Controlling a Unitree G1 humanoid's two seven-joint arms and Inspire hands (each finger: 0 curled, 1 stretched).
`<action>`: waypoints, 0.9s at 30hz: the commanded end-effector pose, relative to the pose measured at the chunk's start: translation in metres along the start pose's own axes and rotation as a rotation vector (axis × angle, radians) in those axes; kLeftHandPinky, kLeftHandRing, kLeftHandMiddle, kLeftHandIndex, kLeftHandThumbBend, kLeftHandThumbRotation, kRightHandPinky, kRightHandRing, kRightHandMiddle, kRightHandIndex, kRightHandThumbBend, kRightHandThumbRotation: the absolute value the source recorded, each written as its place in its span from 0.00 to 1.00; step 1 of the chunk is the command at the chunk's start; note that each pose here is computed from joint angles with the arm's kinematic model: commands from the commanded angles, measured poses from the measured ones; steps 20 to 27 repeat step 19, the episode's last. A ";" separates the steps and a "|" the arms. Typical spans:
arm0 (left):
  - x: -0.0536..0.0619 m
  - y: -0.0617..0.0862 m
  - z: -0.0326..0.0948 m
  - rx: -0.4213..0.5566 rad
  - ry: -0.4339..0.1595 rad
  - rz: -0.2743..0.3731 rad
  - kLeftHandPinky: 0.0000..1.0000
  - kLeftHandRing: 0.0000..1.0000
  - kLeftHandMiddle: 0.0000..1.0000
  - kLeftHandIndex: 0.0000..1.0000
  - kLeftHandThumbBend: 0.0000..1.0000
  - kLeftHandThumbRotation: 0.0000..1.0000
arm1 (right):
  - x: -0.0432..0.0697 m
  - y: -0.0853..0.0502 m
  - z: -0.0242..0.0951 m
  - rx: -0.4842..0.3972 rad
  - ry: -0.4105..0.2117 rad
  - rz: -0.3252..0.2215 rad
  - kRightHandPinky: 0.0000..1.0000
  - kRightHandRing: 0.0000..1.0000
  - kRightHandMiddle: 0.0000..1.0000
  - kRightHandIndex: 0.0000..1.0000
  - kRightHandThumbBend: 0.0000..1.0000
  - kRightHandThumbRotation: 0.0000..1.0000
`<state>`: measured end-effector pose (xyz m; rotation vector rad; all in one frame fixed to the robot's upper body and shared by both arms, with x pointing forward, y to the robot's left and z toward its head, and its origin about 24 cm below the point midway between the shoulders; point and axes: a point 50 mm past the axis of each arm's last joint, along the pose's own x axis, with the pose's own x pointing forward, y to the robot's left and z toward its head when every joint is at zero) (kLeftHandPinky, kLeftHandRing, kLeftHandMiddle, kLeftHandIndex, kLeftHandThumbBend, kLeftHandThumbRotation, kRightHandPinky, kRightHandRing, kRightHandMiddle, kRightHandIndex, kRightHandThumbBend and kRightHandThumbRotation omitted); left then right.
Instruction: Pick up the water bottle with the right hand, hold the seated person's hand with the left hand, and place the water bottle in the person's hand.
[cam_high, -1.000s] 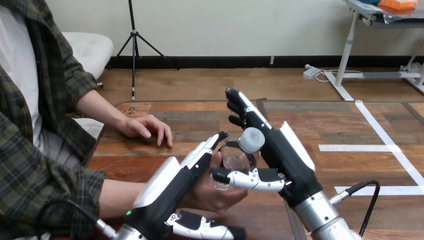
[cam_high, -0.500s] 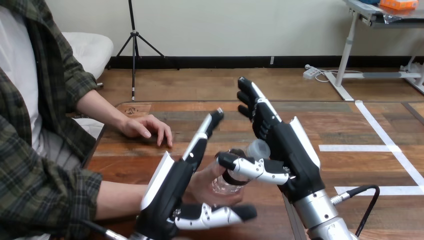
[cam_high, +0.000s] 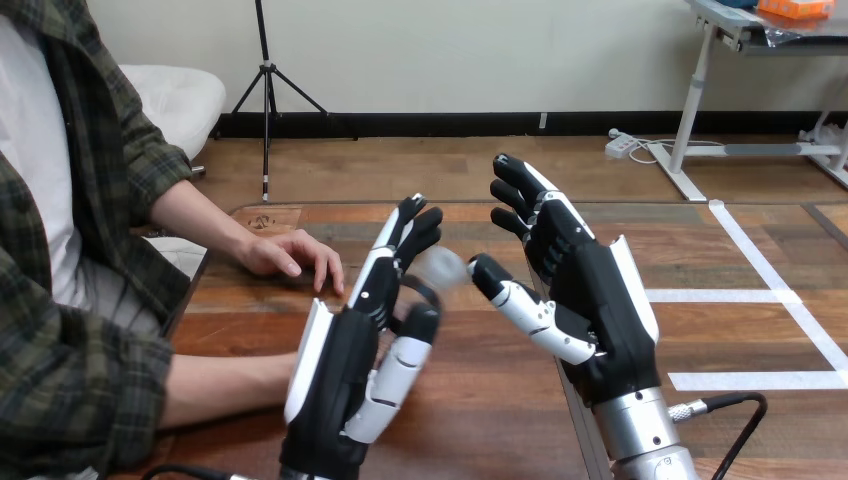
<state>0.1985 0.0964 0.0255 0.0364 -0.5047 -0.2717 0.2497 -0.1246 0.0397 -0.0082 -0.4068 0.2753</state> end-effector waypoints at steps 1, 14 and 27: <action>0.005 0.006 0.001 0.024 -0.031 0.036 0.99 0.91 0.93 0.96 0.54 1.00 | 0.012 -0.003 0.017 0.001 -0.115 -0.048 0.91 0.93 0.94 0.89 0.62 0.37; 0.004 0.004 -0.001 0.047 -0.040 0.083 0.99 0.90 0.91 0.94 0.35 1.00 | 0.007 -0.006 0.016 -0.011 -0.144 -0.149 0.80 0.85 0.87 0.82 0.50 0.45; 0.004 0.003 -0.001 0.048 -0.039 0.096 0.99 0.89 0.90 0.93 0.34 1.00 | 0.006 -0.005 0.015 0.000 -0.148 -0.168 0.76 0.83 0.85 0.80 0.49 0.46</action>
